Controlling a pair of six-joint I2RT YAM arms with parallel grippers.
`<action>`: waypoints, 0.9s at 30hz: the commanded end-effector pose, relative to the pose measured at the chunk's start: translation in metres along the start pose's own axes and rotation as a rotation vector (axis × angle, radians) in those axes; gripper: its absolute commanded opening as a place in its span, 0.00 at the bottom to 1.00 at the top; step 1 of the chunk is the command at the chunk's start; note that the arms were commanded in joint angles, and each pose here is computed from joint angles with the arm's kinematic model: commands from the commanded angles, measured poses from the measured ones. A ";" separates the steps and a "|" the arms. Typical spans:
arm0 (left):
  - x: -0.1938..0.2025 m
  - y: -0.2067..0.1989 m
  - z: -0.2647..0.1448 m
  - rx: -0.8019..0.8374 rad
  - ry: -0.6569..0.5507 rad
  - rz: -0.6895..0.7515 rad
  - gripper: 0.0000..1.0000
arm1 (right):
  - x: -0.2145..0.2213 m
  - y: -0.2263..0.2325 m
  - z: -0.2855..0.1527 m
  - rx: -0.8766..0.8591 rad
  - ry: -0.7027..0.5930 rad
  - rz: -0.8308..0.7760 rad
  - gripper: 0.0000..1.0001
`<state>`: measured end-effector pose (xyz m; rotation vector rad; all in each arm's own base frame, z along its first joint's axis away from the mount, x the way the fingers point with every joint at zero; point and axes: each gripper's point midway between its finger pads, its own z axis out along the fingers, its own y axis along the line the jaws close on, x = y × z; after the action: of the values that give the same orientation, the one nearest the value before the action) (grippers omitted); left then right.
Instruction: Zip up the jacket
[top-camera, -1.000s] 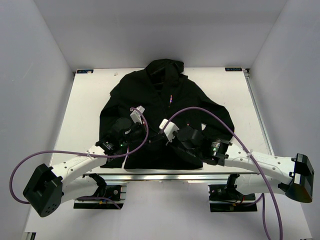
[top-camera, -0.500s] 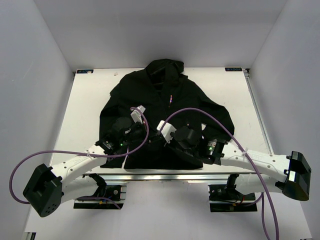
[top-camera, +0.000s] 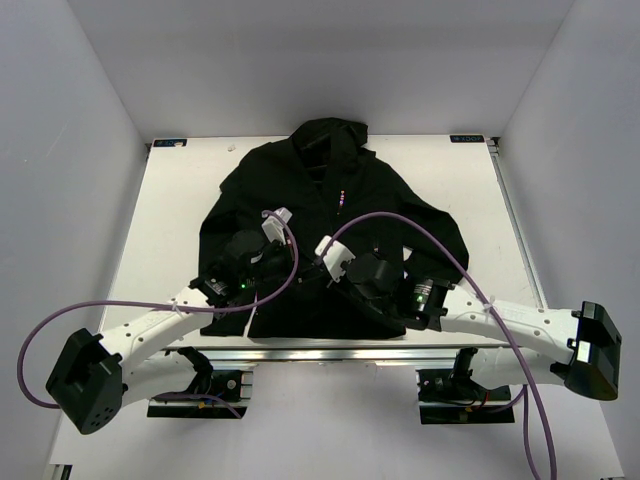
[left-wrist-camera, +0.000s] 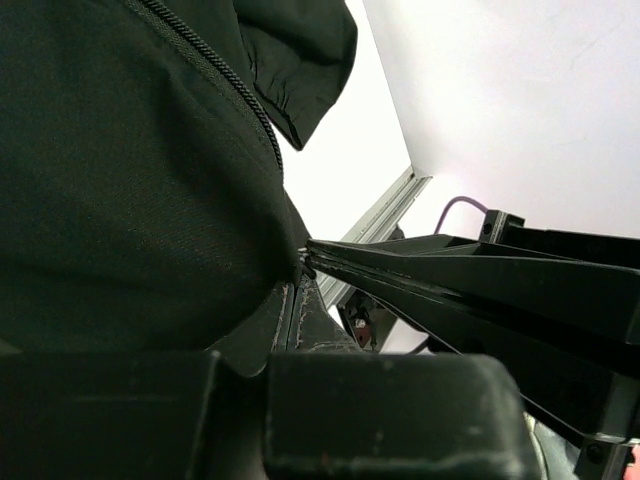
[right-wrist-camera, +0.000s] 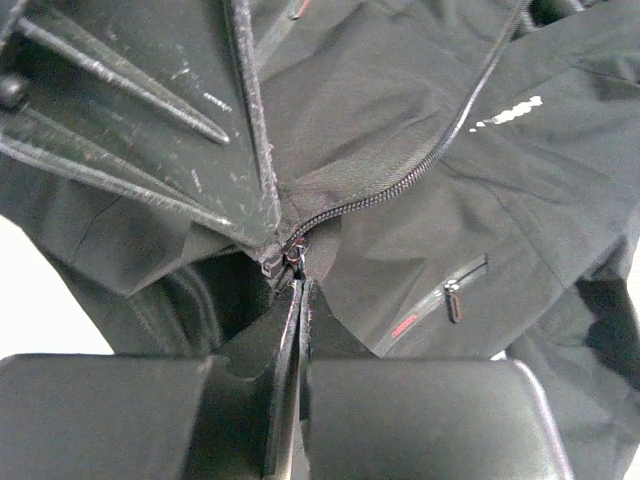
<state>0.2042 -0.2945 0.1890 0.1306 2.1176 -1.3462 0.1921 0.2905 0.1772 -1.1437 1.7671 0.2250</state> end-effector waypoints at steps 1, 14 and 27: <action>-0.001 -0.018 -0.005 0.041 0.038 0.034 0.00 | -0.029 -0.034 -0.001 0.184 -0.064 0.050 0.00; 0.030 -0.009 -0.015 -0.003 0.223 0.039 0.00 | -0.047 -0.083 0.019 0.383 -0.073 0.111 0.00; 0.069 0.000 -0.058 -0.109 0.395 -0.075 0.00 | -0.056 -0.195 0.059 0.531 -0.146 0.190 0.00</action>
<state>0.1697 -0.2780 0.1751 0.2478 2.3504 -1.2878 0.3324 0.2642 0.1872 -0.7692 1.8253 -0.0445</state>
